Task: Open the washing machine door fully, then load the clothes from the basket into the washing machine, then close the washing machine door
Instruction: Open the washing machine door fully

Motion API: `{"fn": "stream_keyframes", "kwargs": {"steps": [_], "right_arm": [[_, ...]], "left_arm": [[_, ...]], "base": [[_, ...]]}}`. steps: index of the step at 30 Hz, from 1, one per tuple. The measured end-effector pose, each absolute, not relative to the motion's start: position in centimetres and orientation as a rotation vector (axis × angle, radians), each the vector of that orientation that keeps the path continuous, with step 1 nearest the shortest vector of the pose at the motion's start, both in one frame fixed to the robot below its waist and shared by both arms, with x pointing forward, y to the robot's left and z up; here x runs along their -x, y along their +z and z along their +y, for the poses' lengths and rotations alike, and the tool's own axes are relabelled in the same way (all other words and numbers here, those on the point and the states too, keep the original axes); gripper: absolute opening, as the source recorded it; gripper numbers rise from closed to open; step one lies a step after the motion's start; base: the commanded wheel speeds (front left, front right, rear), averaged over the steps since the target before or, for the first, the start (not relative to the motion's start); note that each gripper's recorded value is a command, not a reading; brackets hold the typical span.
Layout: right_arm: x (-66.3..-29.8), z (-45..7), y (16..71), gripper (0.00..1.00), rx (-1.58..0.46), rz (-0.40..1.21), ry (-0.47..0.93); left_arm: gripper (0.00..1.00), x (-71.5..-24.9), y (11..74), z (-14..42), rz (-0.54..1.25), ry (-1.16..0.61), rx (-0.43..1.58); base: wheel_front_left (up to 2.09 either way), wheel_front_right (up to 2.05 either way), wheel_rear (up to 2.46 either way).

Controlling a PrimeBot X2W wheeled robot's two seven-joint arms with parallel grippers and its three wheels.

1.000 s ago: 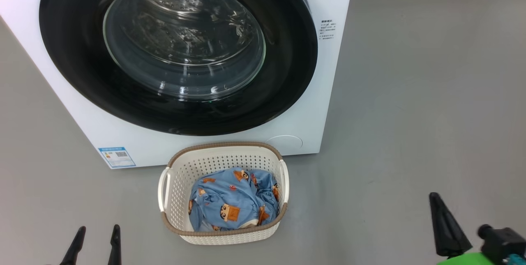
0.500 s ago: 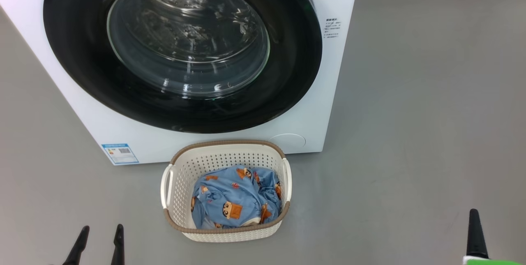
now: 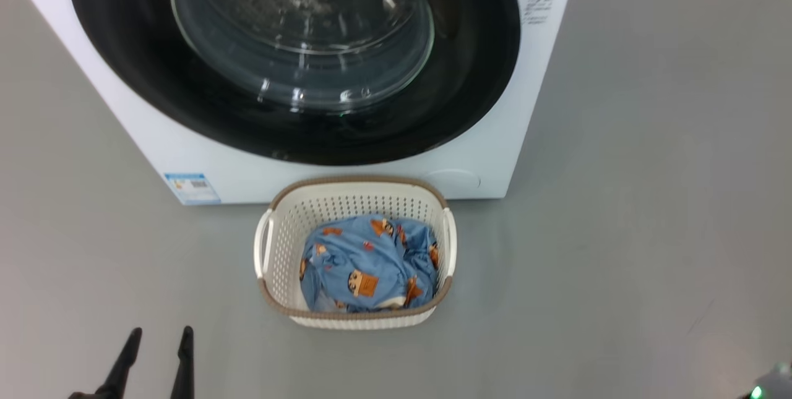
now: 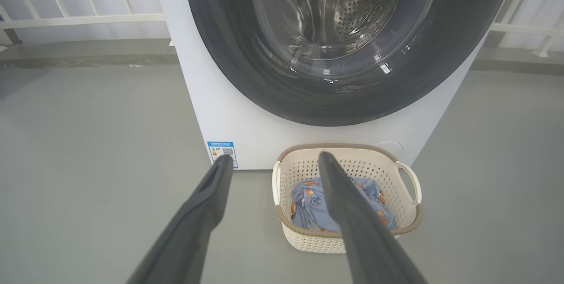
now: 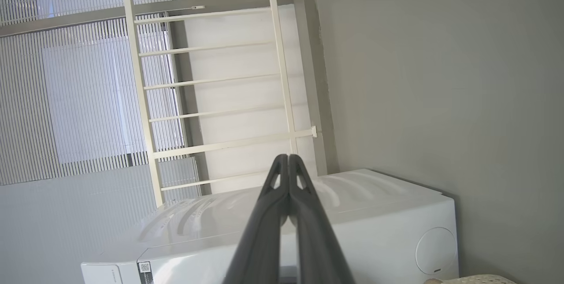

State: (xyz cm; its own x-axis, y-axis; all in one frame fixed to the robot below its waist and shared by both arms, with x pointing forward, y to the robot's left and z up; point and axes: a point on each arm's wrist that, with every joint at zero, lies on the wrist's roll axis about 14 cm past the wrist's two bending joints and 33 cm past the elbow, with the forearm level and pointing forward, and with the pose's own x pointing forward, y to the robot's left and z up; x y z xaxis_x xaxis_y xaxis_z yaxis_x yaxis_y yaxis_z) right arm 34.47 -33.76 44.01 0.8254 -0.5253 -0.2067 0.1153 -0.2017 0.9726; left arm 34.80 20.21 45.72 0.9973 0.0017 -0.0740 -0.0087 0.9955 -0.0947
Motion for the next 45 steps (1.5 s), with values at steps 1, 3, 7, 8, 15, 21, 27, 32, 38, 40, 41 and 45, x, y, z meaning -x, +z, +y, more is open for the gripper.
{"fn": "stream_keyframes", "kwargs": {"steps": [1,3,7,8,15,21,27,32,38,40,41,45], "right_arm": [[-35.0,-34.2,44.4,0.0,-1.691,-0.34,-0.589],[-36.4,-34.7,45.1,0.0,-1.706,-0.368,-0.566],[-41.4,-33.1,46.2,0.0,-1.69,-0.296,-0.436],[-42.5,-32.8,46.6,0.0,-1.678,-0.29,-0.412],[-49.7,-31.6,50.0,0.0,-1.647,-0.311,-0.237],[-54.3,-28.9,50.8,0.0,-1.608,-0.253,-0.113],[-58.6,-24.8,51.7,0.0,-1.535,-0.136,0.058],[-61.5,-21.5,53.1,0.0,-1.478,-0.083,0.192],[-63.3,-19.7,54.4,0.0,-1.448,-0.065,0.286],[-63.8,-19.0,54.5,0.0,-1.434,-0.048,0.314],[-64.0,-18.6,54.5,0.0,-1.426,-0.036,0.329],[-64.9,-16.6,54.7,0.0,-1.391,0.018,0.403]], "left_arm": [[1.0,-34.8,45.5,20.5,0.081,0.008,0.092],[1.0,-34.9,45.1,20.9,0.096,0.012,0.079],[1.0,-36.1,45.1,21.9,0.094,0.019,0.066],[1.0,-36.5,45.2,22.0,0.09,0.021,0.067],[1.0,-38.1,44.3,23.2,0.108,0.039,0.065],[1.0,-38.4,42.3,24.2,0.166,0.068,0.056],[1.0,-38.3,40.3,24.9,0.224,0.091,0.053],[1.0,-38.4,39.0,25.4,0.259,0.111,0.056],[1.0,-38.4,37.8,25.6,0.292,0.116,0.052],[1.0,-38.5,37.4,25.7,0.301,0.119,0.049],[1.0,-38.5,37.3,25.8,0.304,0.119,0.047],[1.0,-38.9,37.0,26.0,0.308,0.121,0.04]], "base": [[0.0,0.0,0.0],[0.0,0.0,0.0],[0.0,0.0,0.0],[0.0,0.0,0.0],[0.0,0.0,0.0],[0.0,0.0,0.0],[0.0,0.0,0.0],[0.0,0.0,0.0],[0.0,0.0,0.0],[0.0,0.0,0.0],[0.0,0.0,0.0],[0.0,0.0,0.0]]}}
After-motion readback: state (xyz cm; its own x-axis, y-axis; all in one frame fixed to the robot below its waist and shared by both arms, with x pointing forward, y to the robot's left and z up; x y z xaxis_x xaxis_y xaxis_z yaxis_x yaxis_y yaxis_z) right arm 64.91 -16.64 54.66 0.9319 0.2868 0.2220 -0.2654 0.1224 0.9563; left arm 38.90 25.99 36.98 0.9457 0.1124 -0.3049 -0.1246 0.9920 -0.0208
